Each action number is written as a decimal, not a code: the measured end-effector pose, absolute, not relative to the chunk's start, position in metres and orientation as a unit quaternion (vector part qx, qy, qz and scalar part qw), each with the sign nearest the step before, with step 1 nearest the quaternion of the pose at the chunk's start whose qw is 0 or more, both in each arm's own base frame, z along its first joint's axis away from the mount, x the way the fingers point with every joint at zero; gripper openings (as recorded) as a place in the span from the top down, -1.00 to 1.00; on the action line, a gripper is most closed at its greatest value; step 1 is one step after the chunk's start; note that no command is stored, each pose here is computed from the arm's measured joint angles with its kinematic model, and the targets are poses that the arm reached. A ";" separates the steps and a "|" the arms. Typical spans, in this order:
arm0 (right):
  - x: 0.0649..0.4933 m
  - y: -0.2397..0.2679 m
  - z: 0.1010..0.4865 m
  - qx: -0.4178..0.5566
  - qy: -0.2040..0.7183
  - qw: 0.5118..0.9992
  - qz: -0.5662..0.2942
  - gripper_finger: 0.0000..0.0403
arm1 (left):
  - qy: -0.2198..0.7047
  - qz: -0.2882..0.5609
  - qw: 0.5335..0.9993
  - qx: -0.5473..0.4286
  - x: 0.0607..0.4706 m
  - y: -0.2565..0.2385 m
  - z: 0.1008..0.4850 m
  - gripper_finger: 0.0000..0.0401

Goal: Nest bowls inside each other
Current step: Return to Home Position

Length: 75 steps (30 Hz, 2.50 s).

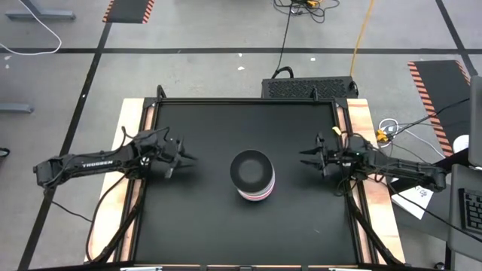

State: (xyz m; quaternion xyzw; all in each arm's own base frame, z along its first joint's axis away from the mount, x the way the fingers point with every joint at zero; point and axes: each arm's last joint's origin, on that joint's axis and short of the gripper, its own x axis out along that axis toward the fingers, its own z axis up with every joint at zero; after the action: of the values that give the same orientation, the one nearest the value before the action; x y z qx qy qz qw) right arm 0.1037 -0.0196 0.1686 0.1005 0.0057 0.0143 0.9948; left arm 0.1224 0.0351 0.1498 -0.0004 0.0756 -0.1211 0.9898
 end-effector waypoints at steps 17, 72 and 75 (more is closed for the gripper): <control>0.104 -0.022 0.160 0.090 0.049 0.994 -0.021 0.25 | 0.119 -0.129 0.984 0.035 0.104 0.042 0.138 0.46; 0.105 -0.022 0.168 0.106 0.007 0.994 -0.016 0.25 | 0.036 -0.228 0.967 0.109 0.090 -0.021 0.201 0.46; 0.105 -0.022 0.168 0.109 0.007 0.994 -0.016 0.25 | 0.037 -0.224 0.969 0.099 0.086 -0.020 0.200 0.46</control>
State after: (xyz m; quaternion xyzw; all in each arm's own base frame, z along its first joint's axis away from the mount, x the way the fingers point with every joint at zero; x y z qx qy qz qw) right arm 0.1049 -0.0216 0.1679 0.1086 0.0072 -0.0161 0.9939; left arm 0.0857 -0.0202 0.2003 0.0995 0.0371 -0.2244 0.9687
